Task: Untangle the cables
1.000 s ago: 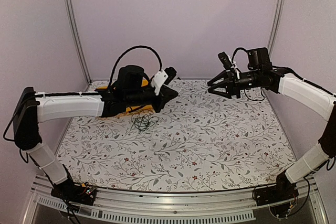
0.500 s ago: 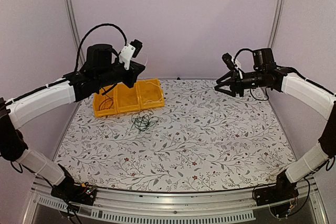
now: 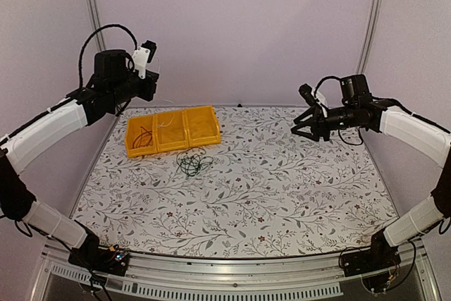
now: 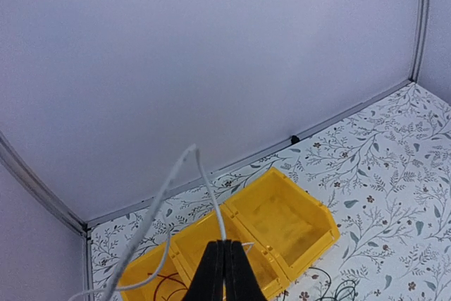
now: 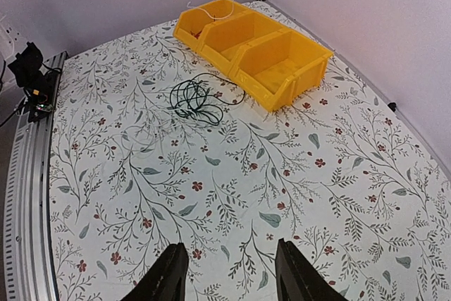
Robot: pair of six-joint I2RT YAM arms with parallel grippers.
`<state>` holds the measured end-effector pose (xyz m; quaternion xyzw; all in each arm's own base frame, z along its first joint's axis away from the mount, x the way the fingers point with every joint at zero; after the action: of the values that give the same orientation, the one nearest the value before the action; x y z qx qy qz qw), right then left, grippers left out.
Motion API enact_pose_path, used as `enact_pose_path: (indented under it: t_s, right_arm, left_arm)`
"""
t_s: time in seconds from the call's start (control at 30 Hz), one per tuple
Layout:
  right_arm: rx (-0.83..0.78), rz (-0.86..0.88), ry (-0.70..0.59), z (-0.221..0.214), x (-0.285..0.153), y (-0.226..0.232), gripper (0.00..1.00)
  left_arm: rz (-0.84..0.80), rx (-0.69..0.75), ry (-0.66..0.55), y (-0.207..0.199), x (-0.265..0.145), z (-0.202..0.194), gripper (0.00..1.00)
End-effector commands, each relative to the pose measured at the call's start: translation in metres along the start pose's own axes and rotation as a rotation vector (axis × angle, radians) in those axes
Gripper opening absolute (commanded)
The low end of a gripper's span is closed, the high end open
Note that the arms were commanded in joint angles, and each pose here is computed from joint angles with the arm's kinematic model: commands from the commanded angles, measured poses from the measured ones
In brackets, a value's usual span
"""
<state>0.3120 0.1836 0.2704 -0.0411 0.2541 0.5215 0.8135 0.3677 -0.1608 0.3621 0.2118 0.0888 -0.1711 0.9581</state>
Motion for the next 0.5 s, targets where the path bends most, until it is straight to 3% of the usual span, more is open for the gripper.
enact_pose_path:
  t_s: [0.0, 0.47]
  right_arm:
    - [-0.008, 0.001, 0.006, -0.007, 0.002, -0.002, 0.46]
    - [-0.011, 0.01, 0.023, -0.016, 0.008, -0.005, 0.46]
  left_arm:
    - [0.055, -0.039, 0.042, 0.013, 0.018, -0.024, 0.0]
    - [0.042, -0.144, 0.161, 0.008, 0.094, -0.098, 0.0]
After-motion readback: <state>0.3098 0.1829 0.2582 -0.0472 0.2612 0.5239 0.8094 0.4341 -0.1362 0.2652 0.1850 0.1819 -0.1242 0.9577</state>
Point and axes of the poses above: each gripper's point midway between its finger pads, its own x axis out along the fingers, its own y axis along the line the jaws close on, z = x × y, the point moved 6 cm from there along -x, back along the fingers, and after that the axes turned 11 degrees about x, right-handed, at the moved point
